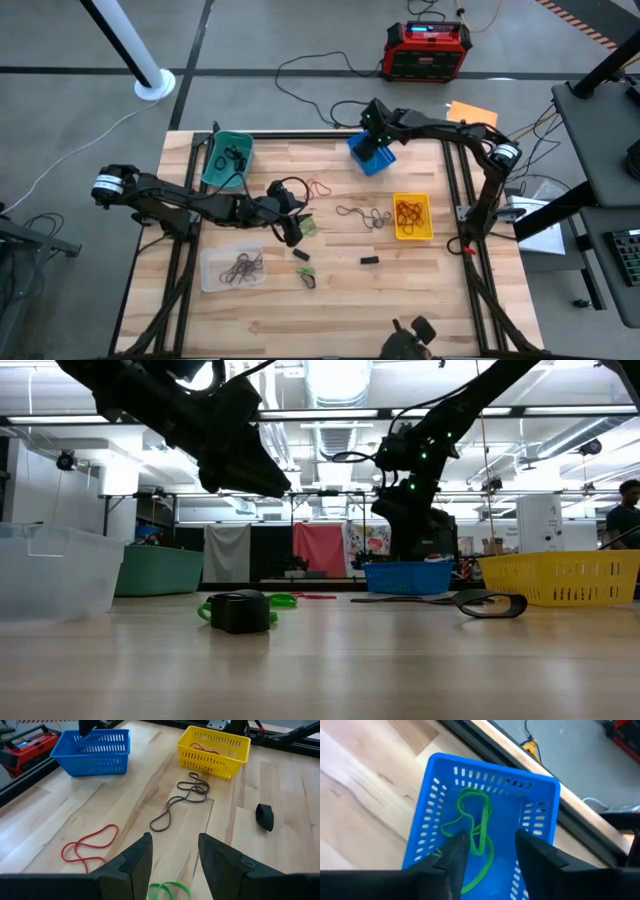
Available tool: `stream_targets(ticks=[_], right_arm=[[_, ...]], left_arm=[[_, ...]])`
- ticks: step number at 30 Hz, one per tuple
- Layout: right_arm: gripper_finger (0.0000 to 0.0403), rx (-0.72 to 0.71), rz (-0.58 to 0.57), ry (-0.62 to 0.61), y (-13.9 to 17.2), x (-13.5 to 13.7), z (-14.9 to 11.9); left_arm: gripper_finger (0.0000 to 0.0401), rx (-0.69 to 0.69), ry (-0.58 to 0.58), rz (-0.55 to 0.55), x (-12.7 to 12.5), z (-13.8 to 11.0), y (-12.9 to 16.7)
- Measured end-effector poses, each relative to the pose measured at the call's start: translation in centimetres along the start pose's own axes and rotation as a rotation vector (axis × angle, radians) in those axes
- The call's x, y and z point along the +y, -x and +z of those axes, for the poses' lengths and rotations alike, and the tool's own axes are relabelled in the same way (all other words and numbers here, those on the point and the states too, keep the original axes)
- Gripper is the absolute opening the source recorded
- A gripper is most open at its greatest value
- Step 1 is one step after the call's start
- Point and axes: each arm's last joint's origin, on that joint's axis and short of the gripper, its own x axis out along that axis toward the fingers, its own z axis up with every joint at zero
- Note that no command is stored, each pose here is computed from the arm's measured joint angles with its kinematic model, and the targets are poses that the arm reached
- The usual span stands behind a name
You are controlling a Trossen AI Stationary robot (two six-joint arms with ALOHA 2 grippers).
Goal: Sort rubber bands into baskets
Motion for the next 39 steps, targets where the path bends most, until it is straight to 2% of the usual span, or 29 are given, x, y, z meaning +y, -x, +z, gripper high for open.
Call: stream_targets(ticks=[6, 13, 18, 20, 22, 27, 34, 39], right_arm=[[0.0186, -0.034, 0.027, -0.002, 2.3, 1.4, -0.1], [0.0194, -0.096, 0.112, 0.14, 5.2, 6.3, -1.0], [0.0195, -0.111, 0.178, 0.315, 6.5, 10.1, -2.9], [0.0196, -0.1, 0.201, 0.378, 6.6, 11.4, -4.0], [0.0196, -0.077, 0.217, 0.419, 6.5, 12.3, -5.2], [0.0196, -0.071, 0.255, 0.458, 6.4, 13.8, -8.3], [0.0196, -0.253, 0.354, 0.527, 7.5, 14.8, -11.8], [0.0196, -0.393, 0.435, 0.538, 9.4, 15.2, -13.1]], left_arm=[[0.0145, 0.002, 0.007, 0.001, 0.0, -0.1, -0.1], [0.0145, 0.001, 0.009, 0.004, 0.0, -0.1, -0.1], [0.0145, 0.018, -0.034, -0.009, 0.0, -0.2, -0.1], [0.0145, 0.064, -0.092, -0.062, -0.1, -0.5, -0.1], [0.0145, 0.108, -0.127, -0.116, -0.1, -0.9, 0.0], [0.0145, 0.117, -0.136, -0.132, -0.2, -1.0, 0.0], [0.0145, 0.157, -0.183, -0.139, -0.4, -1.9, -1.1], [0.0145, 0.271, -0.214, -0.281, -1.1, -4.1, -3.0]])
